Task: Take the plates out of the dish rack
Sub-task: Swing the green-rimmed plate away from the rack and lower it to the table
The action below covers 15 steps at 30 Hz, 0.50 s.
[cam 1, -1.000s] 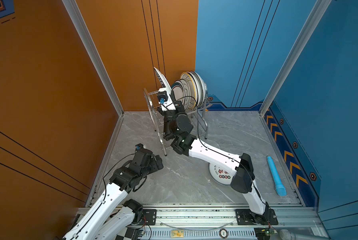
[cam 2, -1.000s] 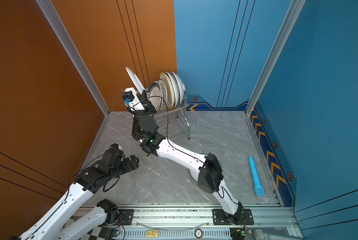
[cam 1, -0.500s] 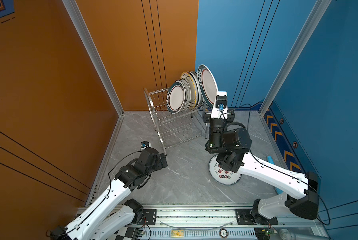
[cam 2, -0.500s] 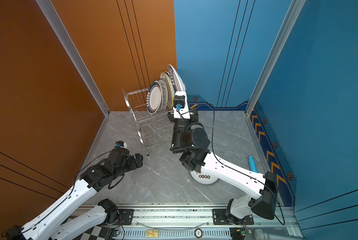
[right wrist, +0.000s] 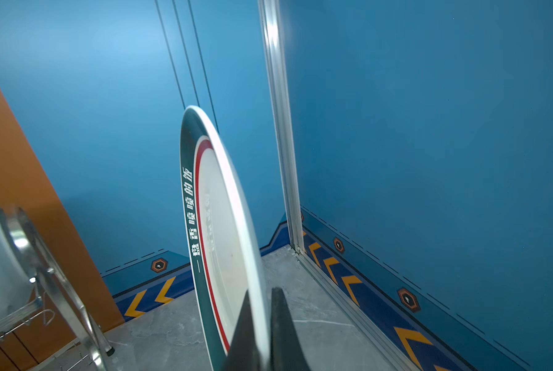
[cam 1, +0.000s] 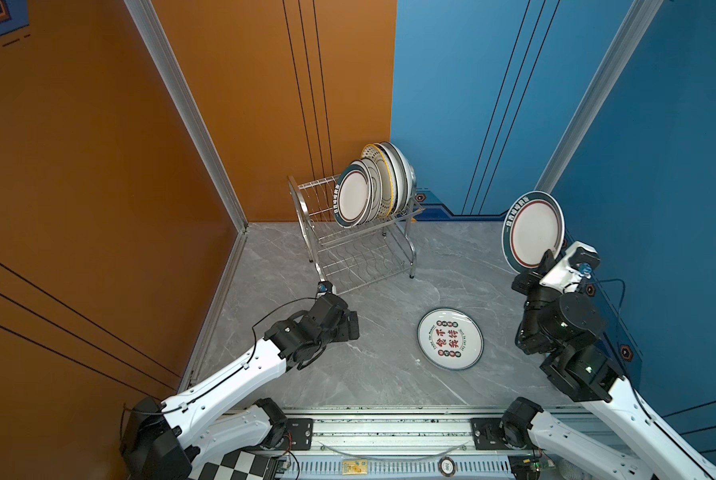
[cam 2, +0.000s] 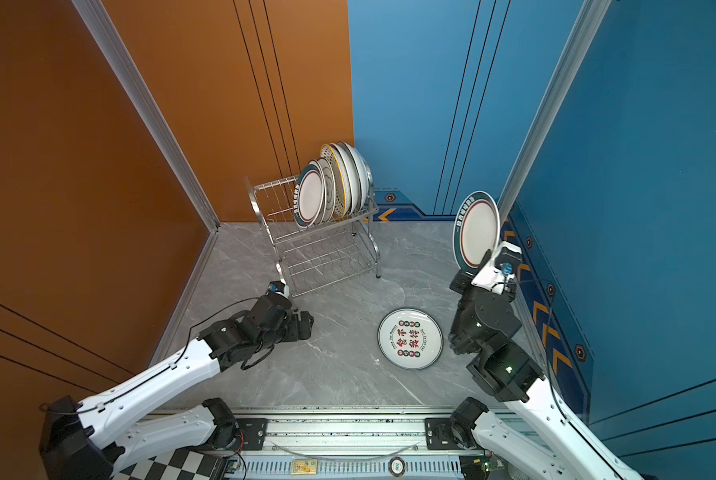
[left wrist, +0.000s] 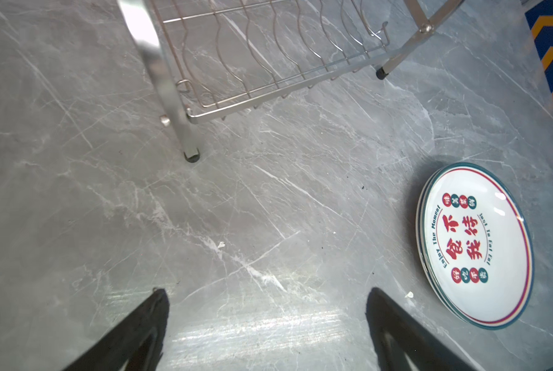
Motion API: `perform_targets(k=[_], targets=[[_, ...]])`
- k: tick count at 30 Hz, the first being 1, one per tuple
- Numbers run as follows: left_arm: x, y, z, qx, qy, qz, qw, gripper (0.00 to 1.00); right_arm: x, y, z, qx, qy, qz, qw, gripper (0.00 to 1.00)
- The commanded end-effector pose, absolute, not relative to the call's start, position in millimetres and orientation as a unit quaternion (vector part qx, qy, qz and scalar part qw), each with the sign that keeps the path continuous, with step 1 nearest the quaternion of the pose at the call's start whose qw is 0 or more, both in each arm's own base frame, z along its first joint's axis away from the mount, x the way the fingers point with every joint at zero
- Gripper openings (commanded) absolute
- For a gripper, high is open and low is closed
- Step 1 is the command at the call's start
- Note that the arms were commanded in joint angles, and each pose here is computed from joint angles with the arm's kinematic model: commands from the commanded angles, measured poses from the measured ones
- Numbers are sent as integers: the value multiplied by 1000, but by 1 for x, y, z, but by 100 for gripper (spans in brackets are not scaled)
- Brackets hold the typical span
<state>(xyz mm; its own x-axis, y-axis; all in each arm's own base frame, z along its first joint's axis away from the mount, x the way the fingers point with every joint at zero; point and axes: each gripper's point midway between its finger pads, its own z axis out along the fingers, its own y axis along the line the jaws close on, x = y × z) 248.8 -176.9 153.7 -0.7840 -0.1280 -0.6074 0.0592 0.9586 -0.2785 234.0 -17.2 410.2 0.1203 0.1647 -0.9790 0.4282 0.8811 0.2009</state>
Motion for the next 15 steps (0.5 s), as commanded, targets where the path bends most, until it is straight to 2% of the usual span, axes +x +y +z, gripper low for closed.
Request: perform_targets(k=[1,7,15], targets=[[259,-196,167,0,926,-157,345,95,227,-10,329,216,748,-19,627,0],[264,-229,158,25,925,-184,330,93,222,11,276,197,814,72,542,0],[266,-266,153,53,917,-244,312,91,237,58,232,179,849,215,447,0]])
